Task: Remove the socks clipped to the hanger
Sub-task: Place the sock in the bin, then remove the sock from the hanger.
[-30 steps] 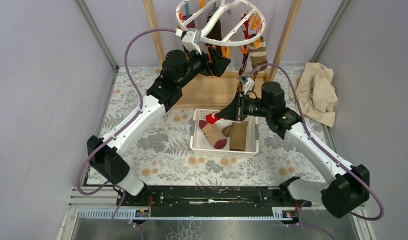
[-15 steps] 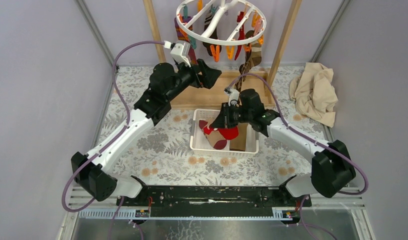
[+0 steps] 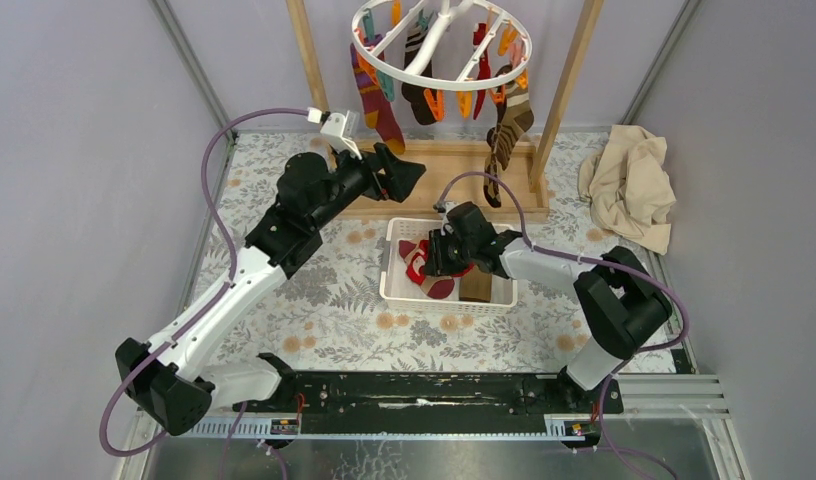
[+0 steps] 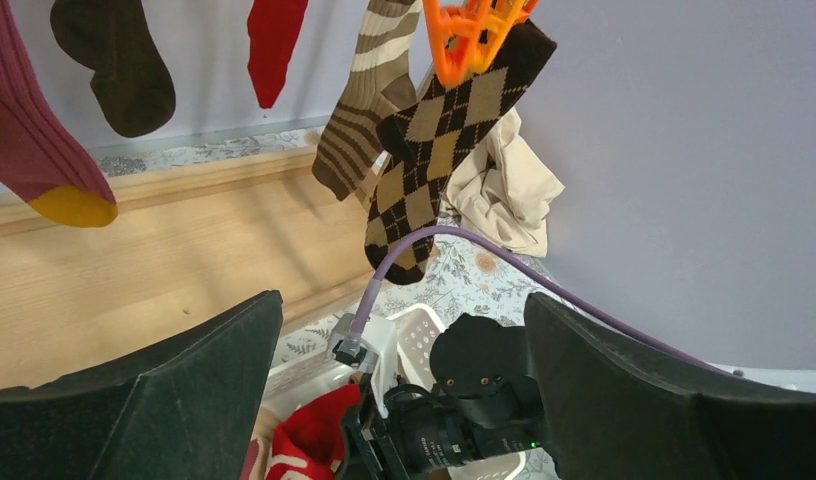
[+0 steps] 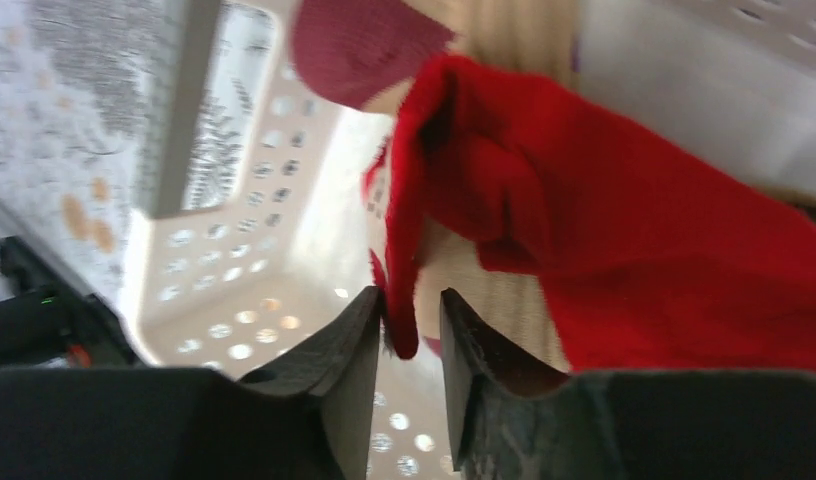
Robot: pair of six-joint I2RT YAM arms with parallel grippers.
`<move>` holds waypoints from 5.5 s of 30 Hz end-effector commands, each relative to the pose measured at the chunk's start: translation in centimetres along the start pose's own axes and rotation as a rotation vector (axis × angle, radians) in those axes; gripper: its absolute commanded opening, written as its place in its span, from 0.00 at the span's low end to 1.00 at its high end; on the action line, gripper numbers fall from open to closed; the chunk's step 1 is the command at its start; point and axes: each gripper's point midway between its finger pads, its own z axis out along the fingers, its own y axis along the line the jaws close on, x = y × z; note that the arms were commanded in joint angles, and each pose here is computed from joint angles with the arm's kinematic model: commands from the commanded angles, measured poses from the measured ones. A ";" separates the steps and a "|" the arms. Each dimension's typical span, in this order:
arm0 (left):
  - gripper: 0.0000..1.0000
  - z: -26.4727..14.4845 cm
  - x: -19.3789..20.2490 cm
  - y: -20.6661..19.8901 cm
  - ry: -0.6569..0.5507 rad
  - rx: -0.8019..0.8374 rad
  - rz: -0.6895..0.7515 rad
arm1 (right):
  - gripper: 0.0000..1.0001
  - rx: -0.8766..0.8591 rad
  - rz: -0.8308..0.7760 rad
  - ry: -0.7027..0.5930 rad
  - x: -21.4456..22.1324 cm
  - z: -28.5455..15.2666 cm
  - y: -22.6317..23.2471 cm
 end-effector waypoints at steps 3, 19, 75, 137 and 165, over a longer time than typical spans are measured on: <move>0.99 -1.4 0.6 0.0 0.010 -0.018 -0.005 | 0.43 0.167 -0.063 -0.045 -0.2 -1.0 -2.1; 0.99 -3.5 0.9 0.0 0.015 -0.045 -0.001 | 0.54 0.279 -0.179 -0.181 -6.2 -5.0 -0.2; 0.99 -3.9 1.9 0.4 0.040 -0.059 0.016 | 0.68 0.338 0.056 -0.669 -16.4 -14.8 -10.3; 0.99 7.6 5.2 -2.5 0.002 0.252 -0.046 | 0.07 -0.918 0.297 -0.524 -21.4 -23.8 4.3; 0.02 8.9 4.3 -4.8 0.045 0.370 -0.072 | 0.20 -0.772 0.276 -0.493 -20.2 -22.5 3.3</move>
